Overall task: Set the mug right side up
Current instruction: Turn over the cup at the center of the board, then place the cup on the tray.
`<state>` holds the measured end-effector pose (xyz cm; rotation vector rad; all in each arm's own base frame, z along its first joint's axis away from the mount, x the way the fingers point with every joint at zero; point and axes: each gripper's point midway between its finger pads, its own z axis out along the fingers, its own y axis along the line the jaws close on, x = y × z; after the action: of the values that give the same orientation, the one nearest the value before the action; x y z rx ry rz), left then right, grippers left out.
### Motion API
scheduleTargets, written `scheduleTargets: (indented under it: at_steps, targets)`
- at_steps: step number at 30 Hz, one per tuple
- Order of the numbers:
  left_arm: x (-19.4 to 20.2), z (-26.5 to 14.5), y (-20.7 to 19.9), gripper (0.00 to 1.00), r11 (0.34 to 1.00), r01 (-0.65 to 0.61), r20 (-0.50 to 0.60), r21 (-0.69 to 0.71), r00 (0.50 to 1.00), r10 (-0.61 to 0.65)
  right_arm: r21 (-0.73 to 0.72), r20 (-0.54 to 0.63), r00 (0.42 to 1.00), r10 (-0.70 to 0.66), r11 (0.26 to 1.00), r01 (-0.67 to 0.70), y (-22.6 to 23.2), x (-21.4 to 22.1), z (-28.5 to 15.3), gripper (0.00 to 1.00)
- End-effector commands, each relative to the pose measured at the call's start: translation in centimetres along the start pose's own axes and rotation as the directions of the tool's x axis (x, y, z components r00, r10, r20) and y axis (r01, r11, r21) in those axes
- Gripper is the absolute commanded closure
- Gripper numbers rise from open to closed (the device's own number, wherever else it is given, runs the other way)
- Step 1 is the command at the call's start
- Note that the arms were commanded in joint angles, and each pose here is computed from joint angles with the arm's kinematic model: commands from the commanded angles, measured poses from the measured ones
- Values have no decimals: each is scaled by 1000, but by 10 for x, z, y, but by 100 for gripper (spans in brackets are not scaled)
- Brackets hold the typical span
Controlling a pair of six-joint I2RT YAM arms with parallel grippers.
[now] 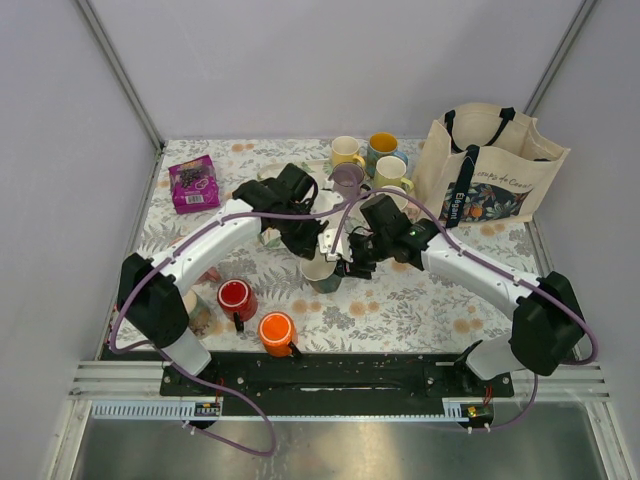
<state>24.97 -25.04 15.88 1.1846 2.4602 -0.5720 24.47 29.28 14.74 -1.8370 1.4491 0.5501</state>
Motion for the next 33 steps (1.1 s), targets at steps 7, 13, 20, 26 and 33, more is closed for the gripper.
scheduleTargets:
  at_steps: [7,13,20,26,33]
  targets:
    - [-30,-14,-8,88,998,12,104,58,994,-18,-23,58,998,16,1000,-15,-2,-16,9,100]
    - [-14,-20,11,59,994,107,103,28,989,-110,53,37,995,89,994,-90,-10,-4,5,100]
    - [-4,-45,41,38,977,214,157,-11,965,-210,89,17,989,146,985,-147,-19,12,-1,100]
    - [-1,-67,55,35,983,132,177,-129,978,-108,178,42,977,208,961,-213,-76,12,-12,100]
    - [15,-68,60,36,979,109,142,-172,986,-85,278,39,961,276,920,-275,-145,35,-9,100]
